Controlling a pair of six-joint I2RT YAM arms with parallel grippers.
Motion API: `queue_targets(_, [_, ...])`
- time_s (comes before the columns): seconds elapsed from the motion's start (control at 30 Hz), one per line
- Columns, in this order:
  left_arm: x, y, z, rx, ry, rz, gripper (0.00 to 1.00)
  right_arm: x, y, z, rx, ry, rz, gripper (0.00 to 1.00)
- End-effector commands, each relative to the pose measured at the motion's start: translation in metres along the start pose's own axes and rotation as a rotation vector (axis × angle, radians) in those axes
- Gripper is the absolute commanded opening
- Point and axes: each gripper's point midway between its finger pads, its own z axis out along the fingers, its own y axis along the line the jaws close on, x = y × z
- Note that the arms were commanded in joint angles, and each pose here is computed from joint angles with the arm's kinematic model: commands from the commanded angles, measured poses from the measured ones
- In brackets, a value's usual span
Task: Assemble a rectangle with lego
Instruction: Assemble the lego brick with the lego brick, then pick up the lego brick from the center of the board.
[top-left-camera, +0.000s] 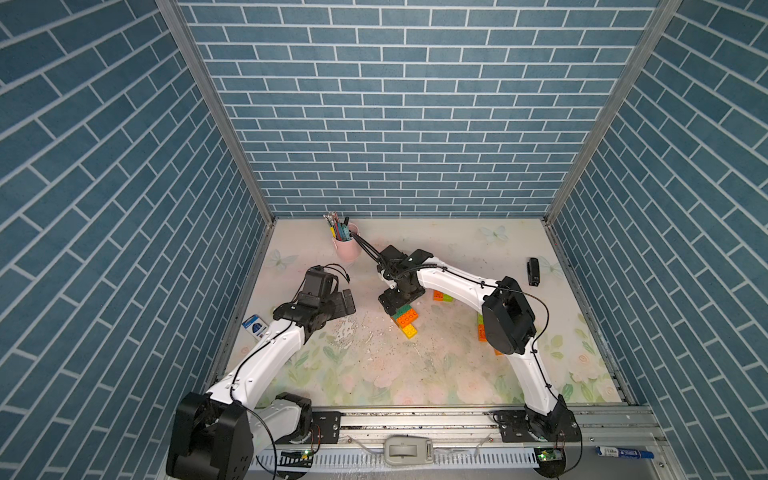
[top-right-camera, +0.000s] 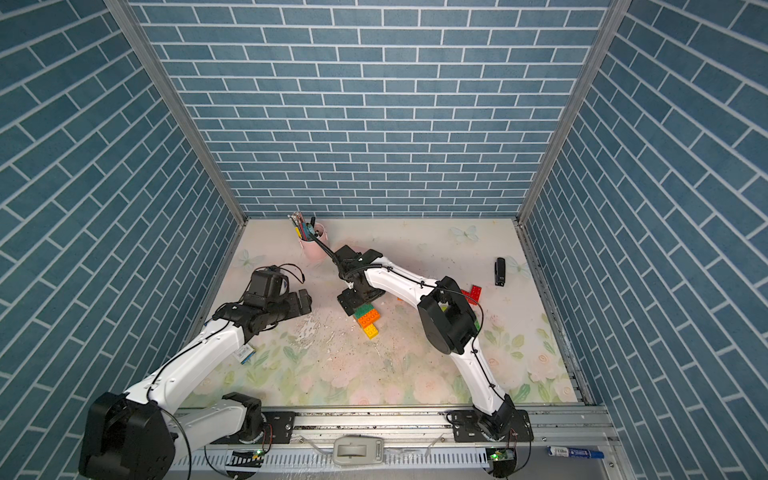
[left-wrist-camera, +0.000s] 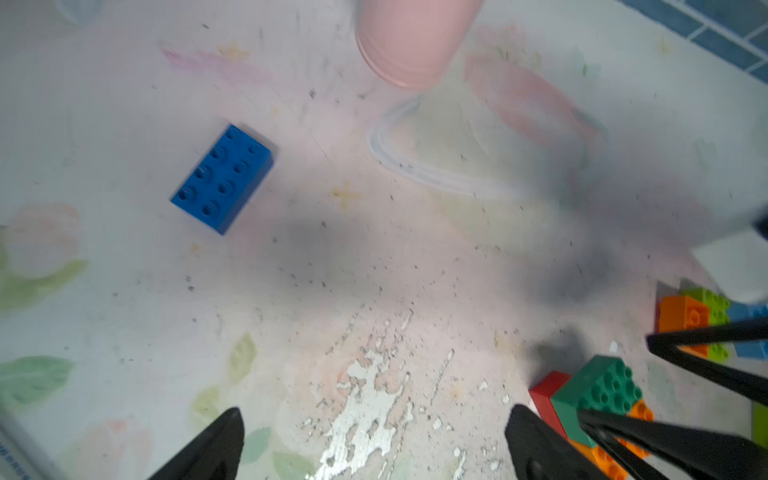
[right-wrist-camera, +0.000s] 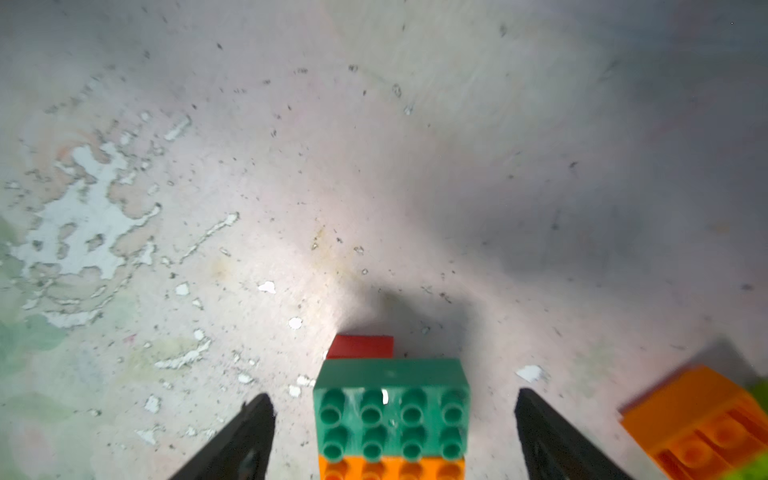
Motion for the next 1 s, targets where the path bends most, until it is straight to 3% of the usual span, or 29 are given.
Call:
queue_targets(0.0, [-0.011,0.02,0.006,-0.069,0.03,-0.027,0.99,-0.027,-0.017,-0.072,0.051,-0.221,0.08,0.88])
queue_targets(0.1, [-0.019,0.033,0.023,-0.145,0.093,-0.011,0.99,-0.023,-0.032,-0.081,0.057,-0.278,0.145,0.85])
queue_targets(0.4, [-0.042,0.077,0.067,-0.291,0.243,0.031,0.98,0.011,-0.042,-0.086,0.048,-0.283,0.197,0.8])
queue_targets(0.53, [-0.036,0.085,0.087,-0.295,0.326,0.063,0.94,0.023,-0.048,-0.089,0.068,-0.29,0.193,0.79])
queue_targets(0.73, [-0.044,0.084,0.114,-0.265,0.341,0.103,0.88,0.03,-0.05,-0.092,0.073,-0.301,0.19,0.79])
queue_targets(0.97, [-0.043,0.088,0.134,-0.251,0.407,0.152,0.73,0.034,-0.054,-0.1,0.094,-0.317,0.19,0.78])
